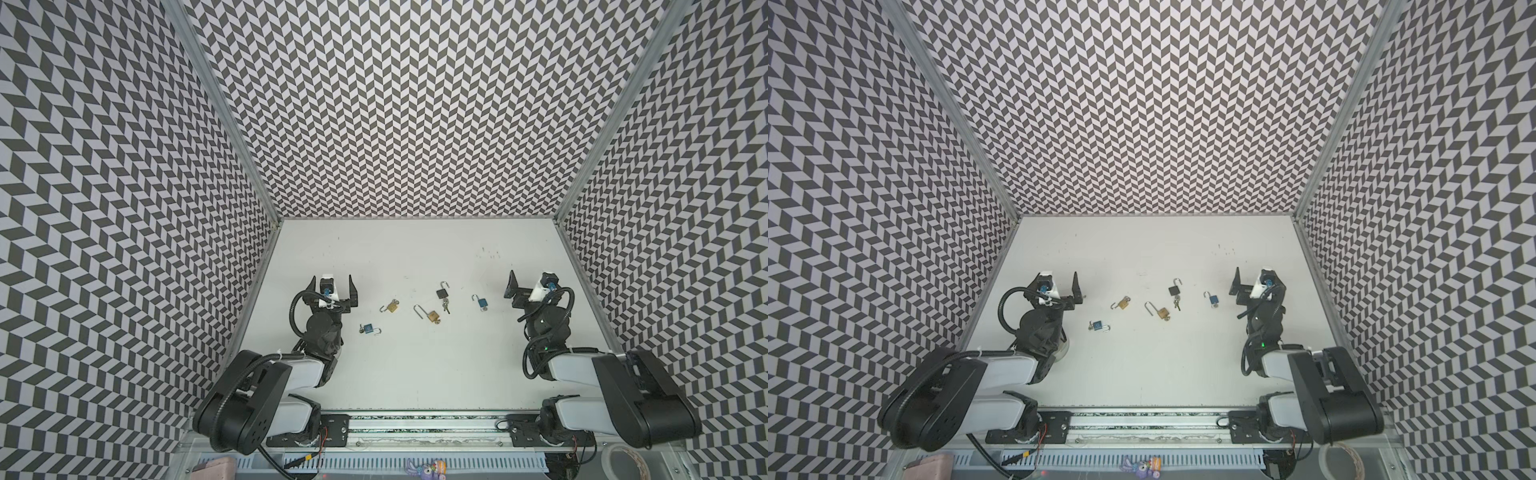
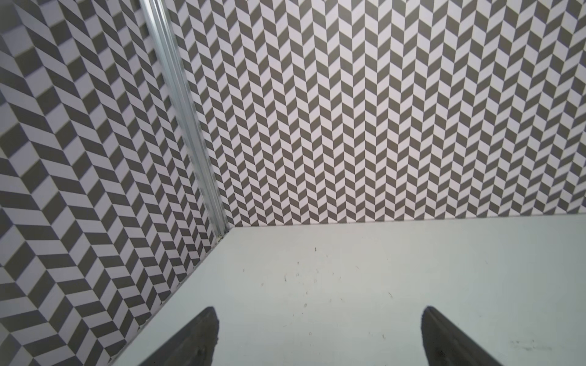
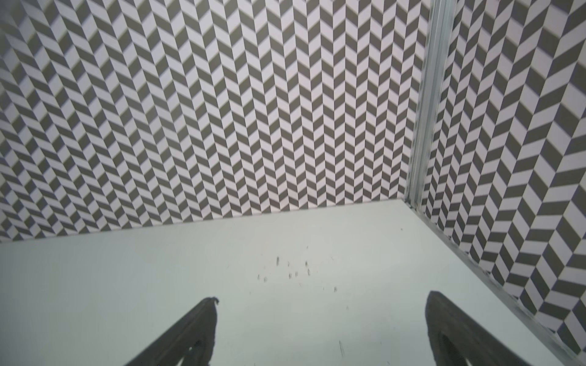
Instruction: Lock with the key
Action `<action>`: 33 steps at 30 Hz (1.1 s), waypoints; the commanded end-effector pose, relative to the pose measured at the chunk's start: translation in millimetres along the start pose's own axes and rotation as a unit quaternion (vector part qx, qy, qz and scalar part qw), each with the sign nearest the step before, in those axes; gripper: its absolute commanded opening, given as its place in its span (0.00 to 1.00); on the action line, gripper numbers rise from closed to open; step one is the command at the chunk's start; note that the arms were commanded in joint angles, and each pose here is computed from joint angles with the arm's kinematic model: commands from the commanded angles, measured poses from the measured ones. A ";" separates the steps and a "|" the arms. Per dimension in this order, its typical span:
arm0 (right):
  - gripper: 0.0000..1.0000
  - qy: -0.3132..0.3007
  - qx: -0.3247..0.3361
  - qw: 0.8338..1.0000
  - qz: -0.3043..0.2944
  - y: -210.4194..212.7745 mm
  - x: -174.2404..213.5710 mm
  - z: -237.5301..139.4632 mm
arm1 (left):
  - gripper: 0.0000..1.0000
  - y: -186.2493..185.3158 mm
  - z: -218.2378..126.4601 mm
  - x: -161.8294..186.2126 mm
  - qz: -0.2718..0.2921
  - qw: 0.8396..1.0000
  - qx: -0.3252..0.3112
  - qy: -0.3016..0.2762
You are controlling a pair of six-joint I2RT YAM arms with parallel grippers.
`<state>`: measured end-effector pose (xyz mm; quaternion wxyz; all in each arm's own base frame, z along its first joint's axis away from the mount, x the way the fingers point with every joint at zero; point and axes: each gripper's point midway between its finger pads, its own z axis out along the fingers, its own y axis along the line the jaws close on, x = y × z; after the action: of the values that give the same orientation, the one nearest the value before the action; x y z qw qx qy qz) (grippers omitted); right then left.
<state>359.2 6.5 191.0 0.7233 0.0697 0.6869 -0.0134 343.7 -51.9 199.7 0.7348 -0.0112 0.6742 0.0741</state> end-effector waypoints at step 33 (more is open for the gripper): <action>0.92 0.323 -0.258 0.901 0.131 141.3 28.1 -44.2 | 1.00 -151.4 -47.1 3.7 -0.245 0.896 0.227 0.293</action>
<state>345.8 122.6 194.0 0.5091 0.0459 0.8096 0.2884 318.5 -189.4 163.3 0.4862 -0.0459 0.8440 -0.2216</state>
